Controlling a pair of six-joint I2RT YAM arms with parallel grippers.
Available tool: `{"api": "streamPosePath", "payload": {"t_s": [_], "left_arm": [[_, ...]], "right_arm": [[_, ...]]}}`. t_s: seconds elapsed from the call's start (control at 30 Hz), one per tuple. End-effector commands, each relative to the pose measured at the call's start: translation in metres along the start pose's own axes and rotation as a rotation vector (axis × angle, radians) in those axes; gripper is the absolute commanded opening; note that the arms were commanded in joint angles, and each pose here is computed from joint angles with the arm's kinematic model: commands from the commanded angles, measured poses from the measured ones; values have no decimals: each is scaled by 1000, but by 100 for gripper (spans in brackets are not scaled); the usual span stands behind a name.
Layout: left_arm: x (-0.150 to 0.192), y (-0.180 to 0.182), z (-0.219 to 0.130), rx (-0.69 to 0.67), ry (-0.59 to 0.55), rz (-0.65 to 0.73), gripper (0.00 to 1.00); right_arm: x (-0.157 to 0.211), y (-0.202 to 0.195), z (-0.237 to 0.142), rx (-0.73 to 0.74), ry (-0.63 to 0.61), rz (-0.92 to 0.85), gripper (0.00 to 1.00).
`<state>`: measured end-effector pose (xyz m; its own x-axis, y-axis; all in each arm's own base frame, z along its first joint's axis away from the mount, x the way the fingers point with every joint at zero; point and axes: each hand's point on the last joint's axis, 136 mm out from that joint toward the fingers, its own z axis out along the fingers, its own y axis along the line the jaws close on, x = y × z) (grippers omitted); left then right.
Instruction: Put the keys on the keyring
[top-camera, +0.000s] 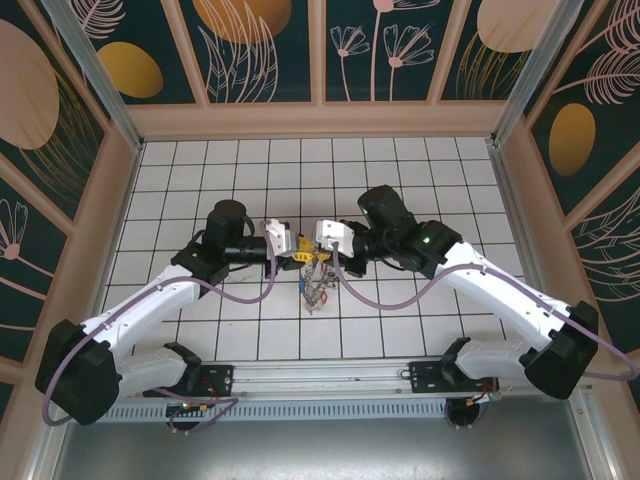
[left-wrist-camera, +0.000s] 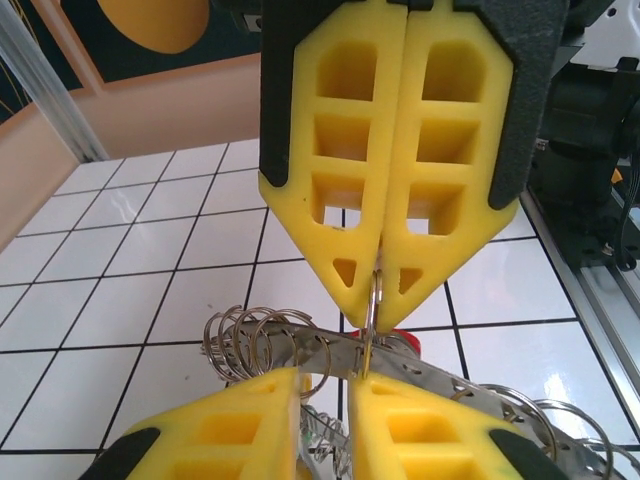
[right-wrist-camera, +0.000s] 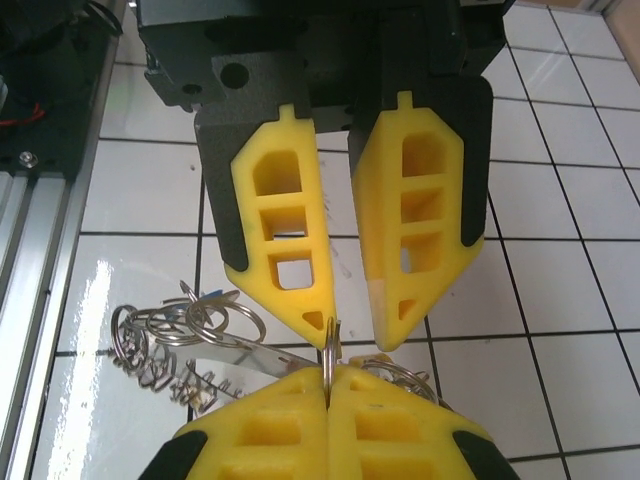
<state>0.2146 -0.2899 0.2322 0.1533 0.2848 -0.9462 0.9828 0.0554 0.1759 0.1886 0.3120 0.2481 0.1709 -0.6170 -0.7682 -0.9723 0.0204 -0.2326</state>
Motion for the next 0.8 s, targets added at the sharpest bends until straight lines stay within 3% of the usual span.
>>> {"api": "streamPosePath", "payload": {"t_s": [0.0, 0.2, 0.43, 0.77], "left_arm": [[-17, 1, -1, 15, -47, 19, 21], [-19, -3, -1, 44, -58, 10, 17], [-19, -5, -4, 43, -45, 22, 25], [-9, 2, 2, 29, -7, -38, 24]], "right_arm": [[-19, -7, -3, 31, -16, -64, 0], [-22, -11, -1, 46, -15, -74, 0], [-11, -16, 7, 72, 36, -85, 0], [-11, -22, 10, 100, 64, -134, 0]]}}
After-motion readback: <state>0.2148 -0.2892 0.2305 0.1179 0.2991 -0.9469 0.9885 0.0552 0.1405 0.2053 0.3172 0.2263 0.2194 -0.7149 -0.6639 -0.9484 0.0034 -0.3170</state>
